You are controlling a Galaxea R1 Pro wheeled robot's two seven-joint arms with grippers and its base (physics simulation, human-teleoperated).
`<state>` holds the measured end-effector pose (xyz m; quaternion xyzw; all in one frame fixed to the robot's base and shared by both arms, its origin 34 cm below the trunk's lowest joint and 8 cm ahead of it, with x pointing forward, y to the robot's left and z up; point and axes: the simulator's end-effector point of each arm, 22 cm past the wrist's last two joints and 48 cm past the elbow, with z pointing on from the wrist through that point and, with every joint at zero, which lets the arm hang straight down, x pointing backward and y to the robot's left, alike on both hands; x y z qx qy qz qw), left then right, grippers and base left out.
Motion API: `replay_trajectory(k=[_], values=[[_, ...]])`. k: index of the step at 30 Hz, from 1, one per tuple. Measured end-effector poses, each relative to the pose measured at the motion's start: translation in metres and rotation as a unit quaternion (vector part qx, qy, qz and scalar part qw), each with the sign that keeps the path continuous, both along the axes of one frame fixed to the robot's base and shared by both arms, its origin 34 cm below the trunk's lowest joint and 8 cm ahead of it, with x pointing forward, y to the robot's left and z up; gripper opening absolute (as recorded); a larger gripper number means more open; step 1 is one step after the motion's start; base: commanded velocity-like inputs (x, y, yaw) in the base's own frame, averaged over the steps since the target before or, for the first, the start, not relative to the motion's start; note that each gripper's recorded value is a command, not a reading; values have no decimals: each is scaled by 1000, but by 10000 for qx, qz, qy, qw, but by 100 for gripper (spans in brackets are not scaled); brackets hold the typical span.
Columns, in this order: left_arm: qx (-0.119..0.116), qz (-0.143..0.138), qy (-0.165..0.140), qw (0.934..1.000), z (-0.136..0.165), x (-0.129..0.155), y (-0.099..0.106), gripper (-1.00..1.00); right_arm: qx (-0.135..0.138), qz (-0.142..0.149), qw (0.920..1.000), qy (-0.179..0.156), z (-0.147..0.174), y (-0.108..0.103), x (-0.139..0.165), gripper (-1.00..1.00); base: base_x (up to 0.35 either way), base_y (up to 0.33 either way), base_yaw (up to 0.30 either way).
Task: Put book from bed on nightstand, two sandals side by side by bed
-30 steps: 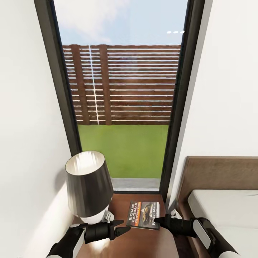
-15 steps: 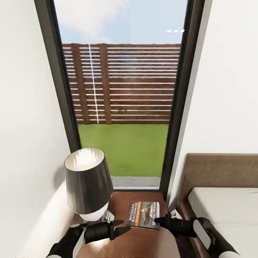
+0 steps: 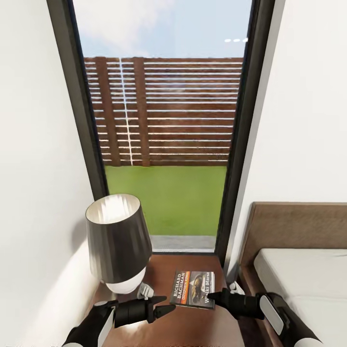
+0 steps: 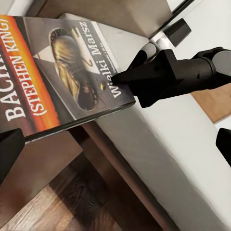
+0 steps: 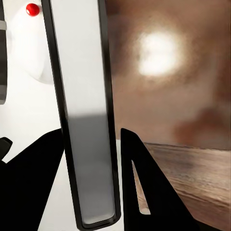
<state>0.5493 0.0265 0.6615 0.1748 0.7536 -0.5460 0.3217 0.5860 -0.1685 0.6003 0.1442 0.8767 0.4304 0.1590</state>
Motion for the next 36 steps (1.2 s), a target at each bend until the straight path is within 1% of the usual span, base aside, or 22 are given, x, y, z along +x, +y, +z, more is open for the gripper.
replay_trajectory(k=[36], values=[[0,-1,-6,10000,-72,-11,0,100,1,1,10000,-6,-72,0,-11,-100,0,0,0]])
